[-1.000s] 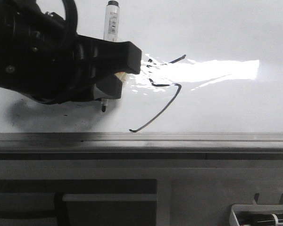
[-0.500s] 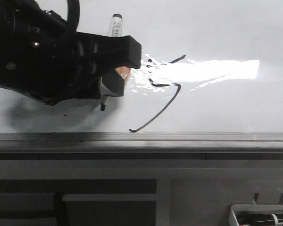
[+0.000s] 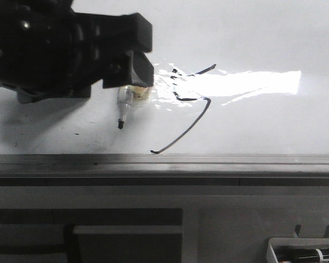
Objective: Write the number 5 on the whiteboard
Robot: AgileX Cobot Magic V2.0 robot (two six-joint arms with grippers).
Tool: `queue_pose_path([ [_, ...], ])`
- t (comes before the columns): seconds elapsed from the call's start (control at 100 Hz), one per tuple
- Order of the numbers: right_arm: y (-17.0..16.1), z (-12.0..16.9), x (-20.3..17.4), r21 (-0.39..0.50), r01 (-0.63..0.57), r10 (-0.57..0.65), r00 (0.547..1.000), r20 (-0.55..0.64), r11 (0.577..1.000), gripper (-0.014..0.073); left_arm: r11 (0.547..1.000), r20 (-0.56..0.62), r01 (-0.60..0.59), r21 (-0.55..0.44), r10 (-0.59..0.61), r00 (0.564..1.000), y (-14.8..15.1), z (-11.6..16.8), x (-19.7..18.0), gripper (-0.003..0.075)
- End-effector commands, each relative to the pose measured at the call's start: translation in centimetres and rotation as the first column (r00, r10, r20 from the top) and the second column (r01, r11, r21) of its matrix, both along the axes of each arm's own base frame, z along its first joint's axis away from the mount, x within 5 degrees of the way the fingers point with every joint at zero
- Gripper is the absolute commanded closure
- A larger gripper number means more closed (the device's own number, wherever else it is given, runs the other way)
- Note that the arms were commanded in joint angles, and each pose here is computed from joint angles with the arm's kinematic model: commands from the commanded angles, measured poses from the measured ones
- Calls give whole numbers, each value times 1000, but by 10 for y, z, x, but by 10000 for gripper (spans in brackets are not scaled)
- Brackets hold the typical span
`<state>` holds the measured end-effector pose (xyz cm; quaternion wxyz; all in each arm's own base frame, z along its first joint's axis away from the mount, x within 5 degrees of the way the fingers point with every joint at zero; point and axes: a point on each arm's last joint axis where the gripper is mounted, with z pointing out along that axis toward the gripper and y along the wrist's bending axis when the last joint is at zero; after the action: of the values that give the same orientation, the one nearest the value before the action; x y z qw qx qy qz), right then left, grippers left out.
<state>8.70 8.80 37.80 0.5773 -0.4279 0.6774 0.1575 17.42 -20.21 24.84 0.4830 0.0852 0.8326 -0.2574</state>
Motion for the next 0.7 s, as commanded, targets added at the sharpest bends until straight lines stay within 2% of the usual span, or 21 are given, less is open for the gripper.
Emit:
queue_pose_path([
  [0.0,-6,14,-2,65,31,-36,996,83,997,643,996,103,-28,-87,37,994,9,32,-6,153],
  [0.14,-18,9,-10,109,70,-85,987,134,992,643,989,193,65,-135,-38,980,20,62,-27,155],
  [0.22,-26,0,-16,128,96,-115,981,153,987,643,983,261,115,-142,-75,962,33,78,-39,183],
  [0.3,-34,-14,-22,136,130,-151,975,162,982,643,979,332,146,-139,-93,939,50,90,-50,271],
  [0.42,-45,-35,-33,162,166,-195,964,181,973,643,972,385,183,-148,-114,916,75,90,-68,433],
  [0.65,-56,-59,-52,175,160,-194,961,197,972,644,962,405,201,-184,-113,907,112,63,-91,743],
  [0.69,-57,-60,-52,174,160,-193,961,196,972,644,962,406,202,-185,-112,907,116,59,-93,741],
])
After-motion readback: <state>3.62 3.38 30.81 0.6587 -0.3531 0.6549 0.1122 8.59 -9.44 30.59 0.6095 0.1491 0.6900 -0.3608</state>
